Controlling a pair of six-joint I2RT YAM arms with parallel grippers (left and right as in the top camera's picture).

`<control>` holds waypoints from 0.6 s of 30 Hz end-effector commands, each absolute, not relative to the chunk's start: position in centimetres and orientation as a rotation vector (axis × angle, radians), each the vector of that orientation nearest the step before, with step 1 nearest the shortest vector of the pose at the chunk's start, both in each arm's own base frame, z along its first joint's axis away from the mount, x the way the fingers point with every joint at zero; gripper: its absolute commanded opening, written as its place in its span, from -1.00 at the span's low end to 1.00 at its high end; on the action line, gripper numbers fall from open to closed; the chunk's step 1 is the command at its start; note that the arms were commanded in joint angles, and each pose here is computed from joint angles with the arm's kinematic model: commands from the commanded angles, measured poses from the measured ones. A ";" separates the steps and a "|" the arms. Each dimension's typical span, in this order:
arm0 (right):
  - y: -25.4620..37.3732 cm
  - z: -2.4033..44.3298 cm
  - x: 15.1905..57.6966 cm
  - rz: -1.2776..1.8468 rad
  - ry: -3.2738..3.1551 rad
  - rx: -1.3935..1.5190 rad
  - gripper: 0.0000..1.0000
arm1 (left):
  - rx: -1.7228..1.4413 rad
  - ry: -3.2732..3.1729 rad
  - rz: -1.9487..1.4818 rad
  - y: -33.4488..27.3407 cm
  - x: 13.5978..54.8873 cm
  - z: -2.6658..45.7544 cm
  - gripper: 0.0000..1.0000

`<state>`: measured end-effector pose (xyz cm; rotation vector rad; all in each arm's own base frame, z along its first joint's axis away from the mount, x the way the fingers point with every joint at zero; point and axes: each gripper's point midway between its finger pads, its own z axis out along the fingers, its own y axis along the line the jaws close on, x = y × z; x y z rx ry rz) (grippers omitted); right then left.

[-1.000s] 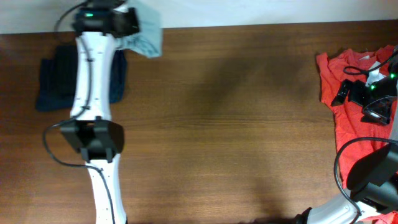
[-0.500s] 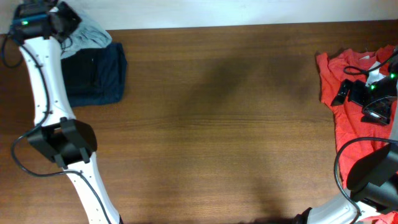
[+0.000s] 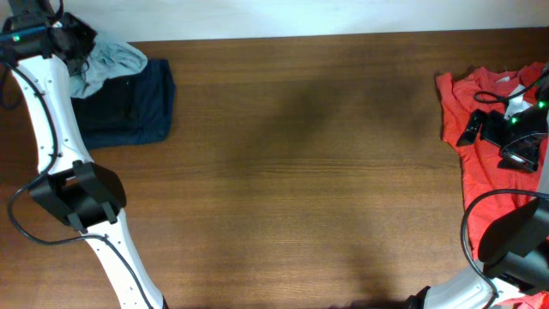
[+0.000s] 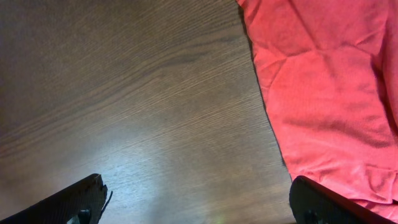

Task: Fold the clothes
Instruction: 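Lift the bundle and carry it left toward the navy garment, then lower the bundle onto the navy garment and open the left gripper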

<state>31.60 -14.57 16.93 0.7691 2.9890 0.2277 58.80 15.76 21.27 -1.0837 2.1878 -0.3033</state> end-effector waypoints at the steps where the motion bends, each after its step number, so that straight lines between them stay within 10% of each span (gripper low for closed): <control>1: -14.8 17.2 31.5 0.209 2.983 0.768 0.97 | -1.134 2.170 -0.215 17.2 58.5 20.8 -1.00; 18: -14.8 17.2 31.5 0.210 2.983 0.768 0.97 | -1.202 2.312 -0.146 17.1 56.6 16.1 -1.00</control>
